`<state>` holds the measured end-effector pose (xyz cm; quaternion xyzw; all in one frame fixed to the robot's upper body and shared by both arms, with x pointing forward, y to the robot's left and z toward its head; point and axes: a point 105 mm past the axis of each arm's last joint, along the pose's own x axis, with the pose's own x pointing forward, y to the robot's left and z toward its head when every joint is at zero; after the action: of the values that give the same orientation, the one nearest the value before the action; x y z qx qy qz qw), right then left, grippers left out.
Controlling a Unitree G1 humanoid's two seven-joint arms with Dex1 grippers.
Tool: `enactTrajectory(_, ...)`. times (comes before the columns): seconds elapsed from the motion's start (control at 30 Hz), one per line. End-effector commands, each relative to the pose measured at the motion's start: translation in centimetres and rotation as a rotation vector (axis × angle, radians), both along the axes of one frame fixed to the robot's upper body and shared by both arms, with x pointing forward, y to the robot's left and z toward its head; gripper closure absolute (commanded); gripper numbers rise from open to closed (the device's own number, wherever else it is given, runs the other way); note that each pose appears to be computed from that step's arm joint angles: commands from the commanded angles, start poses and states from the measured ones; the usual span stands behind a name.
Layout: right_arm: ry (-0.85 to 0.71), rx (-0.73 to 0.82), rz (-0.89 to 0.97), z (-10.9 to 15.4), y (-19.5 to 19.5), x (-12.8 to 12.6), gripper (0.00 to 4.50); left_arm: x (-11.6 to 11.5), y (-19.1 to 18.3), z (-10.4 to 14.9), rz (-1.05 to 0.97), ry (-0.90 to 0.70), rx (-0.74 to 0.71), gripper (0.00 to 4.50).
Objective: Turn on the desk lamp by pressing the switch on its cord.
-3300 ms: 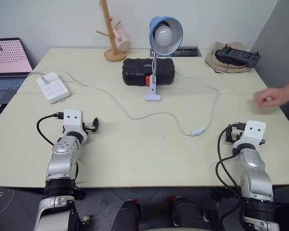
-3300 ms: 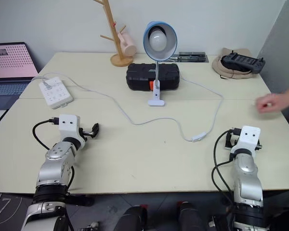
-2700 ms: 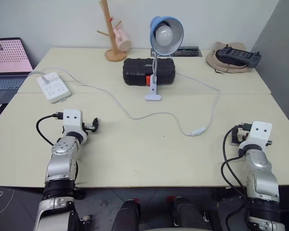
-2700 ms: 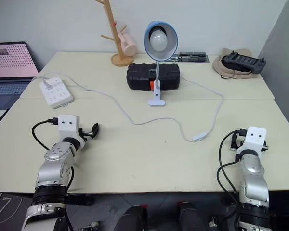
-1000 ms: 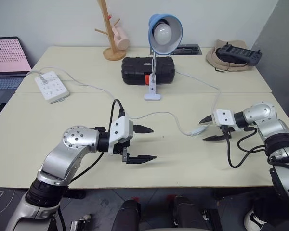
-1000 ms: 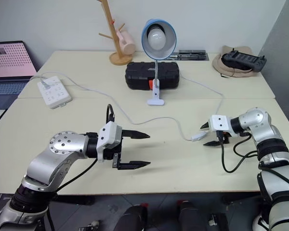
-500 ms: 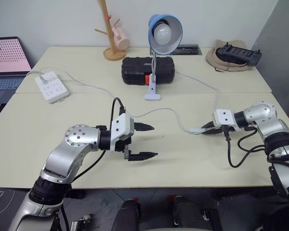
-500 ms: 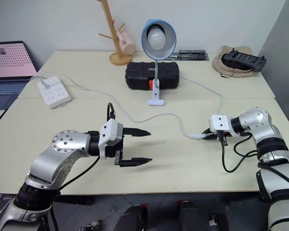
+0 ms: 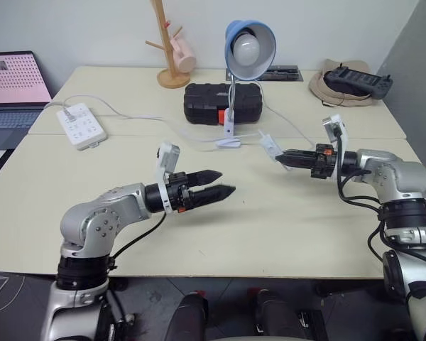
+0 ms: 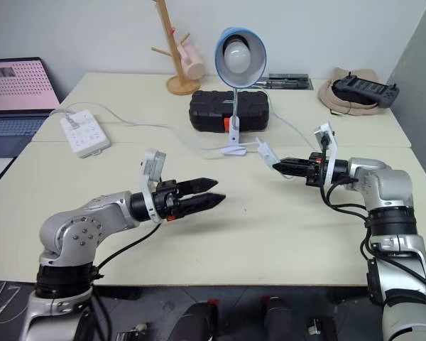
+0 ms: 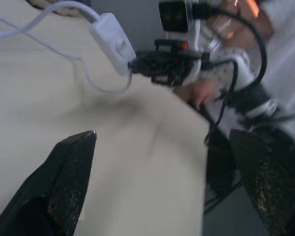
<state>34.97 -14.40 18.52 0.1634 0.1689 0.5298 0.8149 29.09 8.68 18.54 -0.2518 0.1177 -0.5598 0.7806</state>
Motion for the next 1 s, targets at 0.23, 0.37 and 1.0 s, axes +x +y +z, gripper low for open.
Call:
enactTrajectory(0.23,0.123,0.151,0.097,3.6,0.9,-3.9,4.15,-0.4,-2.7,2.9,-0.019,0.084,-0.213,0.00)
enactTrajectory(0.37,0.146,0.157,0.153,4.1,1.2,-5.1,4.15,-0.8,-4.0,3.1,-0.063,0.117,-0.254,0.00)
enactTrajectory(1.0,0.150,0.154,0.202,4.9,2.2,-7.0,4.15,-0.7,-5.8,3.9,-0.112,0.163,-0.345,0.72)
